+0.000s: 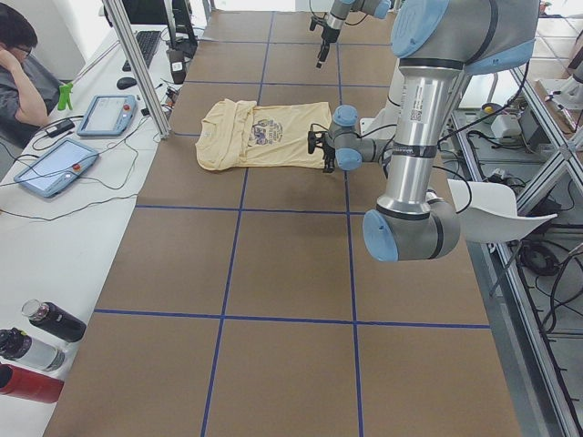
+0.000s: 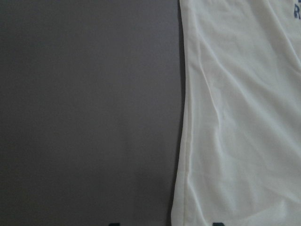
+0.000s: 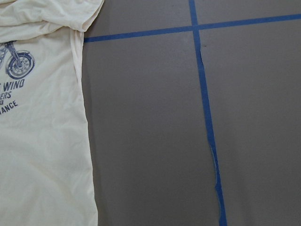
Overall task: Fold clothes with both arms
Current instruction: 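Lower both grippers to the hem corners nearest the robot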
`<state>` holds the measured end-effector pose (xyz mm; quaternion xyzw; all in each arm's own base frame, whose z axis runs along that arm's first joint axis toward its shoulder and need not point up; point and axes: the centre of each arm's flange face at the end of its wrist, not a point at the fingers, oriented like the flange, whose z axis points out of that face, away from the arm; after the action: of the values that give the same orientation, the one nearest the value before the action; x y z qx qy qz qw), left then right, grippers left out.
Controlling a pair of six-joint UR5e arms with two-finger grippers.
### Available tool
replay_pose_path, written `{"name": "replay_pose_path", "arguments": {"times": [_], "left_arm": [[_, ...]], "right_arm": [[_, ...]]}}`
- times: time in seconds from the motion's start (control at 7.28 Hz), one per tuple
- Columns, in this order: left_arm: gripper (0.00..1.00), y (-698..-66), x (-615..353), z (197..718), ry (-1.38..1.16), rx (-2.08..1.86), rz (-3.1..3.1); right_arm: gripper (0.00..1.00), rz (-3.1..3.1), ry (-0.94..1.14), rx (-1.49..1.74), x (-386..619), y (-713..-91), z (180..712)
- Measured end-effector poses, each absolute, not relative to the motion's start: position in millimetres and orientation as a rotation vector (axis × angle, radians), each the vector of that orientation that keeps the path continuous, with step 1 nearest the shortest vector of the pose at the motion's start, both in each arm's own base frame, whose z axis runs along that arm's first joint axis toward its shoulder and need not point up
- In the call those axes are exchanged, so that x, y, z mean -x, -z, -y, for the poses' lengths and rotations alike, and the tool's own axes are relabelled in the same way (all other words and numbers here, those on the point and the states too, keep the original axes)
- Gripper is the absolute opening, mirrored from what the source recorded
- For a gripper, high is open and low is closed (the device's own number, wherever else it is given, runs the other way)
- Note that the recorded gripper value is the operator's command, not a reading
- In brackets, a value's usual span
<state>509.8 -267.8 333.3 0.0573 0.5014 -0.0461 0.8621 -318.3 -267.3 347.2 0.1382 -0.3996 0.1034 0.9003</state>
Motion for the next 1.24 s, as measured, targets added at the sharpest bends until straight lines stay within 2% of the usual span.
{"name": "replay_pose_path", "arguments": {"times": [0.41,0.55,0.82,1.24], "left_arm": [[0.44,-332,-515,258,0.084,-0.107,-1.055],[0.37,-332,-516,255,0.082,-0.104,-1.054],[0.0,-333,-517,254,0.081,-0.102,-1.053],[0.0,-330,-515,254,0.081,-0.103,-1.059]], "right_arm": [[1.0,0.825,-0.215,-0.286,318,-348,267],[1.0,0.825,-0.215,-0.286,318,-348,267],[1.0,0.825,-0.215,-0.286,318,-348,267],[1.0,0.822,-0.213,-0.285,321,-351,268]]}}
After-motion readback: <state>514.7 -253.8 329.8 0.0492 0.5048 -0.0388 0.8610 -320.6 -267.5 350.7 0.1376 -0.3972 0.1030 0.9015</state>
